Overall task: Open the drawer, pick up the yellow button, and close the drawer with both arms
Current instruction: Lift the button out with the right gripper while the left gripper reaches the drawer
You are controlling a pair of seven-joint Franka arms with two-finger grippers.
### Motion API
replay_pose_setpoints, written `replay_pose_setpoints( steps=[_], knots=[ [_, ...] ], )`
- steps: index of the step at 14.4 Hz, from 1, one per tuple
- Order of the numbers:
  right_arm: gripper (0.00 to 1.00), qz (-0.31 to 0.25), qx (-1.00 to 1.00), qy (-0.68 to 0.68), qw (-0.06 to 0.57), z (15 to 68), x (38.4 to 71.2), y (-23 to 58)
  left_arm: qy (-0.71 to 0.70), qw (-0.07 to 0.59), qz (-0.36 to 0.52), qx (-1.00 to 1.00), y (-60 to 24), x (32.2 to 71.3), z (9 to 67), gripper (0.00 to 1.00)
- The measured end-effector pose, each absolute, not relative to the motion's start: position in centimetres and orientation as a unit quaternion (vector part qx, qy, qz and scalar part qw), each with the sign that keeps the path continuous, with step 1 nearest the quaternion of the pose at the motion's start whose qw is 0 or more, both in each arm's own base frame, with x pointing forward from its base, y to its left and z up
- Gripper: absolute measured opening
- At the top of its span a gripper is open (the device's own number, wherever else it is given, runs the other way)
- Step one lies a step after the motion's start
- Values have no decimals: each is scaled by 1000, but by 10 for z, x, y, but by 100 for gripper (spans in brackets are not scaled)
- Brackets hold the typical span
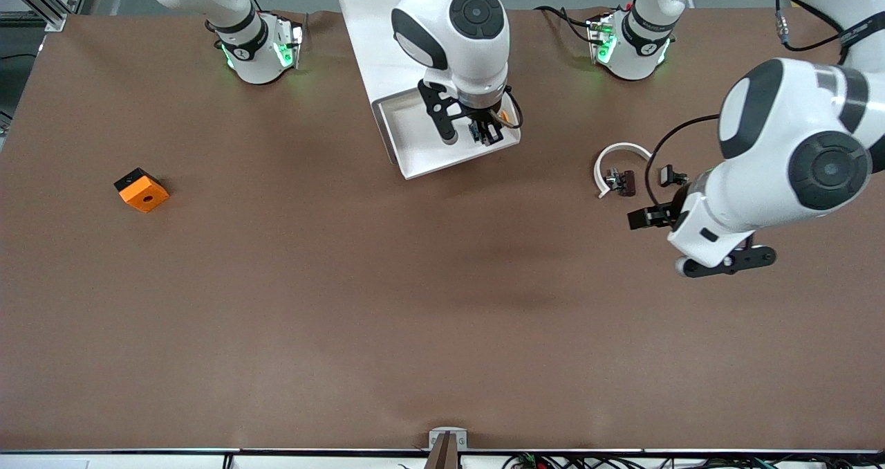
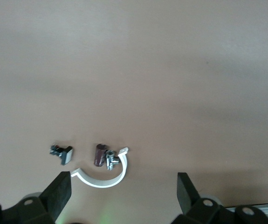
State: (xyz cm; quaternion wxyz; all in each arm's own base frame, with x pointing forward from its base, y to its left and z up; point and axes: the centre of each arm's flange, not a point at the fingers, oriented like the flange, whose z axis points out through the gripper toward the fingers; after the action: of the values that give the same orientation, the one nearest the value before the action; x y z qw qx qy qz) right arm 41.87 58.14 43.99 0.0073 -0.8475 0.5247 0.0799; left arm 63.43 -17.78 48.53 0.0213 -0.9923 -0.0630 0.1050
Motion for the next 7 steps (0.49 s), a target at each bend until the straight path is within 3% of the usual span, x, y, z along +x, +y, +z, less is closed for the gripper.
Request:
replay_pose_setpoints(
  steps=[7],
  knots=[
    [42, 96, -930, 354, 8, 510, 483, 492, -32, -7, 82, -996, -252, 613, 424, 100]
  ],
)
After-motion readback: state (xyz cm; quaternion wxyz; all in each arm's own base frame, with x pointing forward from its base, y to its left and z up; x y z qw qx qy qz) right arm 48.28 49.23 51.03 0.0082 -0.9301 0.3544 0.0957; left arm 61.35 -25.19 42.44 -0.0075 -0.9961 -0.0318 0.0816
